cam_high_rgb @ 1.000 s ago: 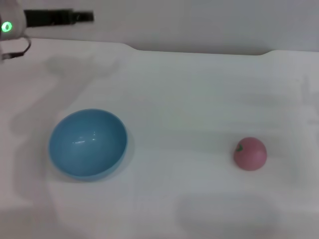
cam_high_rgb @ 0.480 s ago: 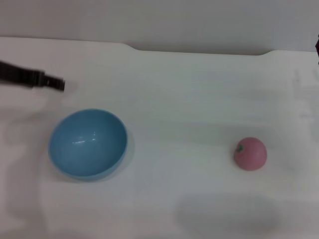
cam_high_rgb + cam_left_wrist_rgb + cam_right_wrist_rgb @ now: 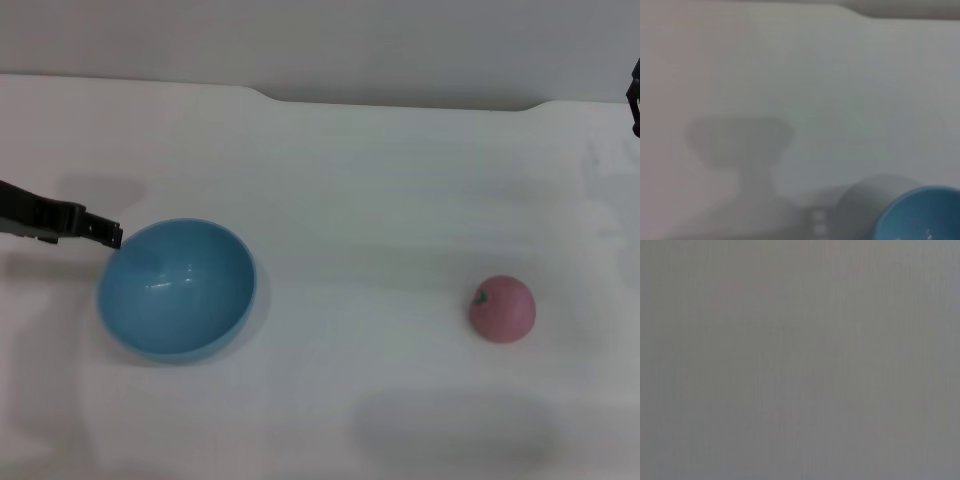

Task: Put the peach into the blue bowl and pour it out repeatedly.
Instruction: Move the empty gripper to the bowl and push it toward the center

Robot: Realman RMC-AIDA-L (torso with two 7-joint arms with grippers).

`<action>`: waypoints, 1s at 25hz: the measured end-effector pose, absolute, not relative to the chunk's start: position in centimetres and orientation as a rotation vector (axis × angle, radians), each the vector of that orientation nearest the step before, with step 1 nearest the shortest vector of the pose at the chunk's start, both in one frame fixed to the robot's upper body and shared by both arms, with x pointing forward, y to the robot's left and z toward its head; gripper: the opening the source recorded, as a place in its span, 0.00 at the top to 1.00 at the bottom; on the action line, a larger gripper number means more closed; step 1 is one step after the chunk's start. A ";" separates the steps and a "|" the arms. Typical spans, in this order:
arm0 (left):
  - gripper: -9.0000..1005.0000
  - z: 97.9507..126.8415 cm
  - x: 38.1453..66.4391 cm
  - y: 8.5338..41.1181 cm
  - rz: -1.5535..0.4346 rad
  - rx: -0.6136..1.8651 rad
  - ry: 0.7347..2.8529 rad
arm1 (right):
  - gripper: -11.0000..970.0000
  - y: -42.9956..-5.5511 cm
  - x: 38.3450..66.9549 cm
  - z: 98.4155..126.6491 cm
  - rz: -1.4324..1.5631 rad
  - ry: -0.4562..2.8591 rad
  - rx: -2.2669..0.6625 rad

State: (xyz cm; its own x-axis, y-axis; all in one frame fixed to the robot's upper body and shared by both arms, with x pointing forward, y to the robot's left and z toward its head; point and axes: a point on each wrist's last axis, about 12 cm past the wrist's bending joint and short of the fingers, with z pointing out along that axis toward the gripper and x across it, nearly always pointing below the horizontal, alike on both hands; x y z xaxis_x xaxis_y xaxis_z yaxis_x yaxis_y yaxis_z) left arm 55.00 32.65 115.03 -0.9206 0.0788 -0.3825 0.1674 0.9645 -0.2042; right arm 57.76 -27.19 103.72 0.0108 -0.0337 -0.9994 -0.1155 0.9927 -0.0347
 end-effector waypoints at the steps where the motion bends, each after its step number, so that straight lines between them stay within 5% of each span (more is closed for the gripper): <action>1: 0.17 114.8 55.1 32.6 -0.326 0.177 2.752 | 0.51 -27.2 57.8 103.7 0.064 1.560 -0.118; 25: 0.17 109.7 56.7 29.5 -0.406 0.280 2.903 | 0.52 -27.1 57.8 103.7 0.066 1.559 -0.117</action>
